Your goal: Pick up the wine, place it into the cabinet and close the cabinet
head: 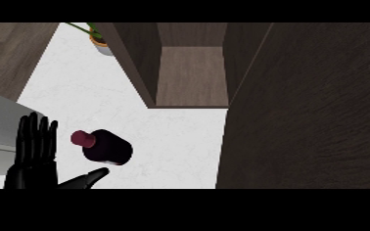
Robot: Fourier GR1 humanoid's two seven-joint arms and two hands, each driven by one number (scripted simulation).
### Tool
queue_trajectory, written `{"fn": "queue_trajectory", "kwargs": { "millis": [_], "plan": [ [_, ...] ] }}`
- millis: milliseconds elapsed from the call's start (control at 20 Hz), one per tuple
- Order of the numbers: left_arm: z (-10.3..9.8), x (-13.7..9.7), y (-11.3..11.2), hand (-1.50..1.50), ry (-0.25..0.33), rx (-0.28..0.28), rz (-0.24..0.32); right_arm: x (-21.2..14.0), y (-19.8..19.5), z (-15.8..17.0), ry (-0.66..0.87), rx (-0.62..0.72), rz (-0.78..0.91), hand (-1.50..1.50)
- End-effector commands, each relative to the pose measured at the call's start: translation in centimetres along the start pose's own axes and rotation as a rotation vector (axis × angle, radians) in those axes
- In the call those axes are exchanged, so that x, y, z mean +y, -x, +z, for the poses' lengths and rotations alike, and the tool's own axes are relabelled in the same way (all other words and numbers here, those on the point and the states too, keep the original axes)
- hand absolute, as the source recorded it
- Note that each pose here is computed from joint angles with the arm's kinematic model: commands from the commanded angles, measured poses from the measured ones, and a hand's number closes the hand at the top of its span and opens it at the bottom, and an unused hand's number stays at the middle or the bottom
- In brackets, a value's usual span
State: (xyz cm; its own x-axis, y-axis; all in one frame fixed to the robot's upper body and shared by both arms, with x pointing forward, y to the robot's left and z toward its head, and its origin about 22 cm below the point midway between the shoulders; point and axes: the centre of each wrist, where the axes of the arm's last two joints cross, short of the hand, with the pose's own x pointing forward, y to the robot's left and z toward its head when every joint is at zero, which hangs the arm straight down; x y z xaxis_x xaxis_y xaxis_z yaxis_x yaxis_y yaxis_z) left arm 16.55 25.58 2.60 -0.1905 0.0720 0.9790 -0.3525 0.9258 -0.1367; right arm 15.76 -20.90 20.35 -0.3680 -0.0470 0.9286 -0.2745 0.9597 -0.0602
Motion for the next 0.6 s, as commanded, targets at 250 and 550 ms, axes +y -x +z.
{"fn": "queue_trajectory", "kwargs": {
  "millis": [250, 550],
  "plan": [
    [0.9, 2.9, 7.3, -1.50, -0.006, 0.075, 0.004, -0.9, -1.6, 1.5, -0.021, -0.028, -0.017, -1.50],
    [2.6, 4.9, 11.0, -1.50, 0.017, 0.098, 0.029, 0.2, -1.3, 0.6, -0.015, -0.055, -0.039, -1.50]
  ]
}}
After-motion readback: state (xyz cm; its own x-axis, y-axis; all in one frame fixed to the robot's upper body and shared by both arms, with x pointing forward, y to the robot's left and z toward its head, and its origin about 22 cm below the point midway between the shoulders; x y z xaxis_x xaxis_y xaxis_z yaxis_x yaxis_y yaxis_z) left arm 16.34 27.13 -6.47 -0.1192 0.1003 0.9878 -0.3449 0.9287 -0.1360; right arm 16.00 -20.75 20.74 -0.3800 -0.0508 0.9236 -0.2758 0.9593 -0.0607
